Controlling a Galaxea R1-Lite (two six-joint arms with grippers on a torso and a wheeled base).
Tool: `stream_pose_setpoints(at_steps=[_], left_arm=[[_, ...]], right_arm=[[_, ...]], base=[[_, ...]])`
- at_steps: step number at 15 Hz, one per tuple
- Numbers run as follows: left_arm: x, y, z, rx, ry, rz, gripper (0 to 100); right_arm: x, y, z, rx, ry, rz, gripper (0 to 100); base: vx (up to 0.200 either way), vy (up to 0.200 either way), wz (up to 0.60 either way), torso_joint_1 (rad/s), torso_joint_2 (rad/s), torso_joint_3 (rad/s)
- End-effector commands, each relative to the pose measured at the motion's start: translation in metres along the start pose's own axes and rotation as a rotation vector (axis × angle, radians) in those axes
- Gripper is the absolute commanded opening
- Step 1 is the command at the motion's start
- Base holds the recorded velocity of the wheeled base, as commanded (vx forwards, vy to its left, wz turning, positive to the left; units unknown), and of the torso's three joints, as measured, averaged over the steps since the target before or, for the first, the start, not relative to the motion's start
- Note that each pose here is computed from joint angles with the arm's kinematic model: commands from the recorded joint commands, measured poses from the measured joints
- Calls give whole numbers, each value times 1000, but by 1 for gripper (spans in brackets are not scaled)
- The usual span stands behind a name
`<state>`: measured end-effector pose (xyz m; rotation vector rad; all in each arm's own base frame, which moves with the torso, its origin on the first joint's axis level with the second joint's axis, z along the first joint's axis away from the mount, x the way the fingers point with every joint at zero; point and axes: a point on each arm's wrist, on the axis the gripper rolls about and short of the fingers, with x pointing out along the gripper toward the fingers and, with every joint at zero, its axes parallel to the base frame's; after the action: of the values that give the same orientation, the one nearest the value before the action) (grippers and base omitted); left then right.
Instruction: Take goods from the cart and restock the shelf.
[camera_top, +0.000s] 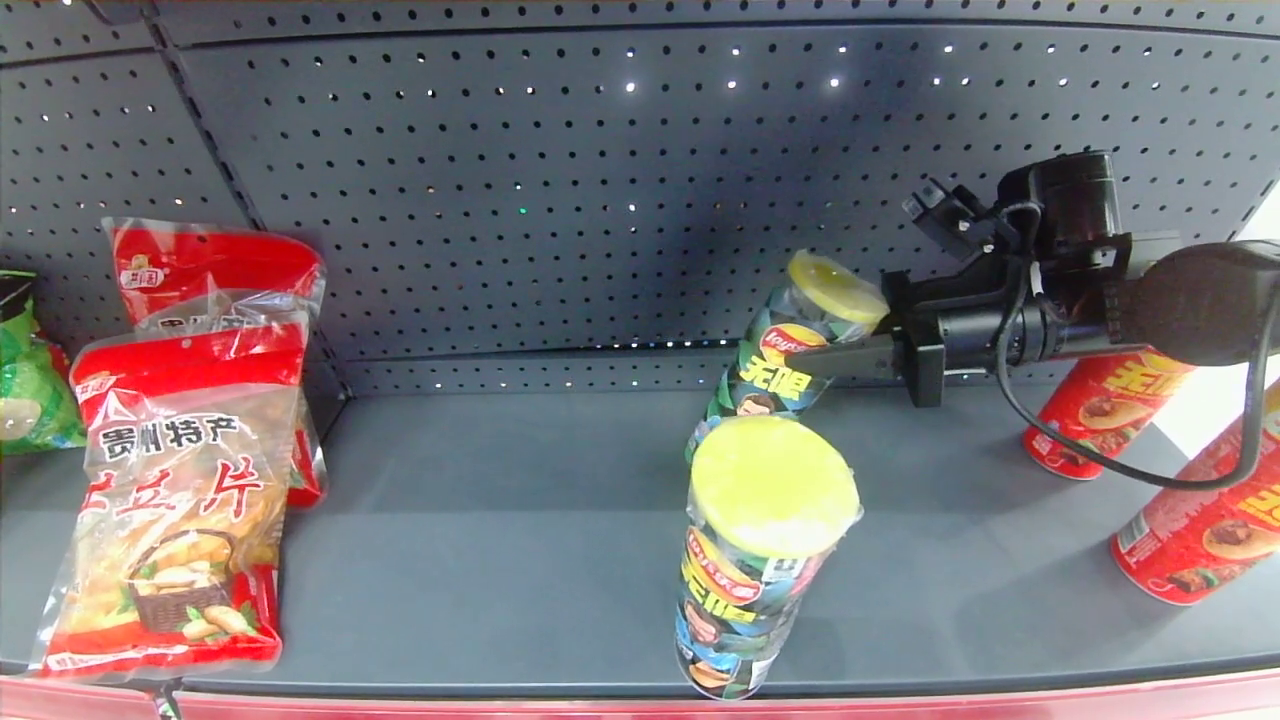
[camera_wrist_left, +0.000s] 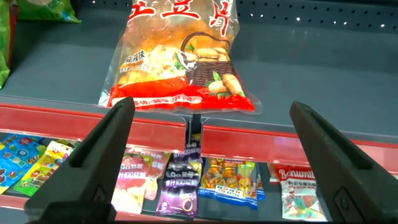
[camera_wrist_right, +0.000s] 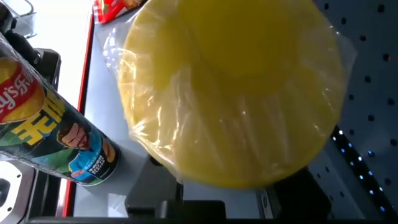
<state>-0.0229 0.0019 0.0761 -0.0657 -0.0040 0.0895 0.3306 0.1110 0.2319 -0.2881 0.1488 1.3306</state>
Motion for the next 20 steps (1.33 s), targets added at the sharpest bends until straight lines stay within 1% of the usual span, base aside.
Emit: stream_pose_setpoints(at_steps=[1,7,8,18,20], left_arm=[[0,0,0,0,-1,1,100],[0,0,0,0,-2,1,100],[0,0,0,0,-2,1,100],[0,0,0,0,-1,1,100],[0,0,0,0,-1,1,100]], right_arm=[[-3,4,2,-2,-1,0,0],[-4,7,-3,17,11,-1,0],[-4,7,-3,17,12,-2,100],[-3,11,-10,34,21,11,100],[-14,16,-13,50,28,-4,100]], base=[[0,0,0,0,0,0],[0,0,0,0,0,0],[0,0,0,0,0,0],[0,0,0,0,0,0],[0,0,0,0,0,0]])
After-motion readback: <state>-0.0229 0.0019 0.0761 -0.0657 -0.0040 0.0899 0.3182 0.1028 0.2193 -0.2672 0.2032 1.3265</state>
